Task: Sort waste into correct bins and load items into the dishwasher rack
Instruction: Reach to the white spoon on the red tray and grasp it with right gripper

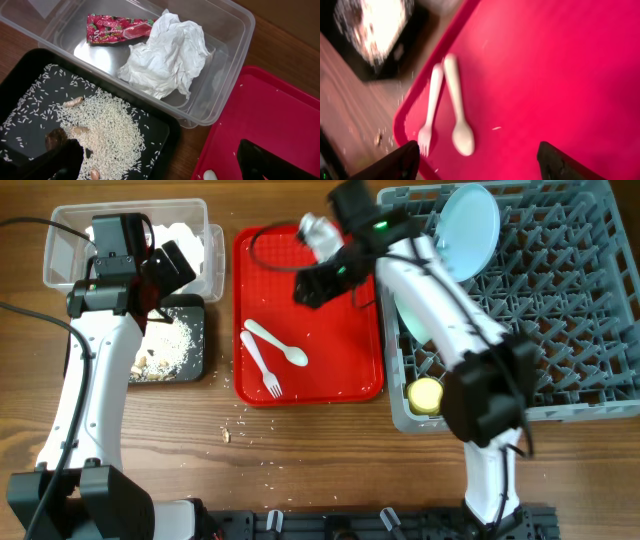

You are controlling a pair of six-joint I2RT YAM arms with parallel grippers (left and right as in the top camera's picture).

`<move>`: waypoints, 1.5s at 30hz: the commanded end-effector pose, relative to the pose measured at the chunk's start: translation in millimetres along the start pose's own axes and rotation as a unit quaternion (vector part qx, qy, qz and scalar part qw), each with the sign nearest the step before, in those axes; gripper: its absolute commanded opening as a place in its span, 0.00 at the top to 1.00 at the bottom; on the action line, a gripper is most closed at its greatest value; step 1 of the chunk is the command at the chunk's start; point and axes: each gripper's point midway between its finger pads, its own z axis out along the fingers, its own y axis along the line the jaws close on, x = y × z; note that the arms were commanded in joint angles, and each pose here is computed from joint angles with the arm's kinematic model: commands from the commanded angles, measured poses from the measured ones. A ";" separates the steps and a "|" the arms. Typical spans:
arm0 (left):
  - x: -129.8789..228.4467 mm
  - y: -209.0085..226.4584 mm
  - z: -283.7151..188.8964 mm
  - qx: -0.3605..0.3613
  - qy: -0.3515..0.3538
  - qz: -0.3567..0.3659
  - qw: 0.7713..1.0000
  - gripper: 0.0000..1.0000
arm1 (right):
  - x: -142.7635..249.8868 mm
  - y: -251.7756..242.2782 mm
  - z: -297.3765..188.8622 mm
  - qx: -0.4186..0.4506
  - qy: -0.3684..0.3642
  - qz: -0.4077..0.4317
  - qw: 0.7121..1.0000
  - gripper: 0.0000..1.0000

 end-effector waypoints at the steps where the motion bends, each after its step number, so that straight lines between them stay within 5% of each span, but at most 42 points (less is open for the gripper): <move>1: -7.3 1.7 -3.7 -0.004 -0.012 -0.007 1.000 0.00 | 23.4 5.9 43.6 -0.011 0.059 -0.023 0.998 0.25; 15: -7.3 1.7 -3.7 -0.004 -0.012 -0.007 1.000 0.00 | 89.7 2.0 131.0 0.054 0.208 -0.163 0.963 0.32; 22: -7.3 1.7 -3.7 -0.004 -0.012 -0.007 1.000 0.00 | 103.9 8.9 128.9 0.067 0.243 -0.185 0.950 0.34; 28: -7.3 1.7 -3.7 -0.004 -0.012 -0.007 1.000 0.00 | 110.6 -23.1 140.8 0.142 0.242 -0.180 0.943 0.53; 36: -7.3 1.7 -3.7 -0.004 -0.012 -0.007 1.000 0.00 | 107.7 -46.0 137.5 0.168 0.233 -0.161 0.944 0.54; 45: -7.3 1.7 -3.7 -0.004 -0.012 -0.007 1.000 0.00 | 93.1 -65.1 126.0 0.176 0.211 -0.144 0.951 0.88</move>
